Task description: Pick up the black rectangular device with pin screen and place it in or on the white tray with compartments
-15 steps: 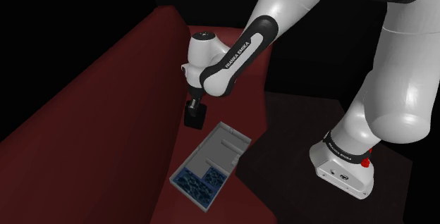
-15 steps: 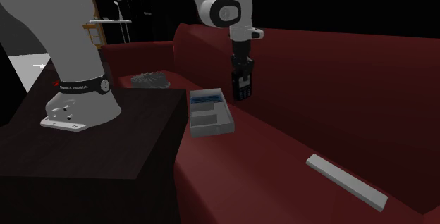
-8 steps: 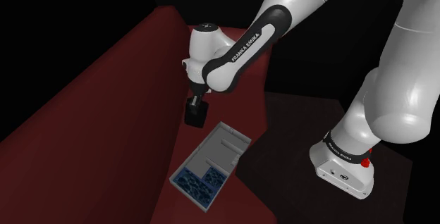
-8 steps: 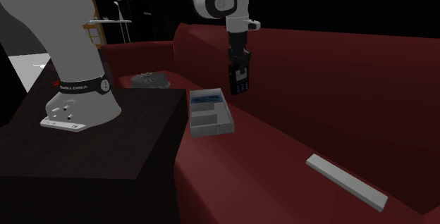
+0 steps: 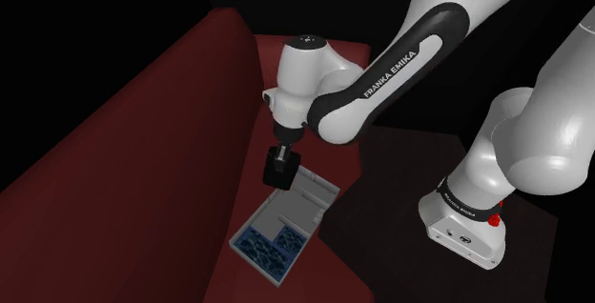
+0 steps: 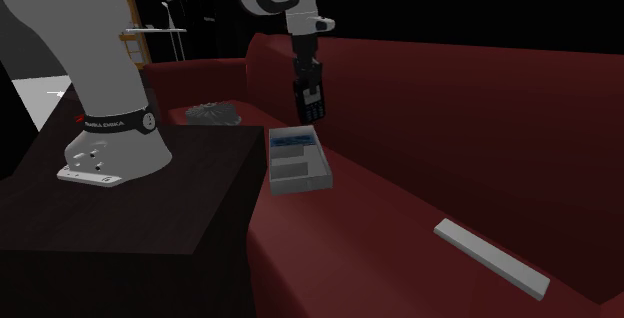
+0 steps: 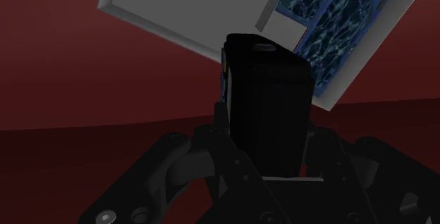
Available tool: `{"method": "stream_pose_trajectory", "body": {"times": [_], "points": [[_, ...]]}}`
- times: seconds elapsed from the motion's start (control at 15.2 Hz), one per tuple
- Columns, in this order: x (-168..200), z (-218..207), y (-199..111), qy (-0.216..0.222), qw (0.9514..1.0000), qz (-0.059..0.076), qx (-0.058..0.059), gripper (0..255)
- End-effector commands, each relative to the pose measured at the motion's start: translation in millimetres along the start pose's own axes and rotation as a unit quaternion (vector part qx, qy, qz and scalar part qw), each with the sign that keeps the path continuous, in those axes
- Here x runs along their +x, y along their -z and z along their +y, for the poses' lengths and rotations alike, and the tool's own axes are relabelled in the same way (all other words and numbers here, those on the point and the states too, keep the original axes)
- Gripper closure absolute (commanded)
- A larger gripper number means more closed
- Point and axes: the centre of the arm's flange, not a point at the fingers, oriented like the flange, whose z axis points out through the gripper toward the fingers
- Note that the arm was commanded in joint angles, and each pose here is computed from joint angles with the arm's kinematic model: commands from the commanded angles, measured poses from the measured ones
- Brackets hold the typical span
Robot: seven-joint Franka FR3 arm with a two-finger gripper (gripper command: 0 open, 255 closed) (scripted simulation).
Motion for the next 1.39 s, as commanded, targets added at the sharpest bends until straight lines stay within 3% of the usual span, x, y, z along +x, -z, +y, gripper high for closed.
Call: {"method": "stream_pose_trajectory", "body": {"times": [0.0, 0.07, 1.32], "points": [[-18.7, -20.1, 7.5, -0.001, 1.0, 0.001, -0.001, 255], [-31.6, -34.0, 13.8, -0.001, 1.0, 0.001, -0.001, 255], [-43.5, -31.4, -85.7, -0.001, 1.0, 0.001, -0.001, 255]]}}
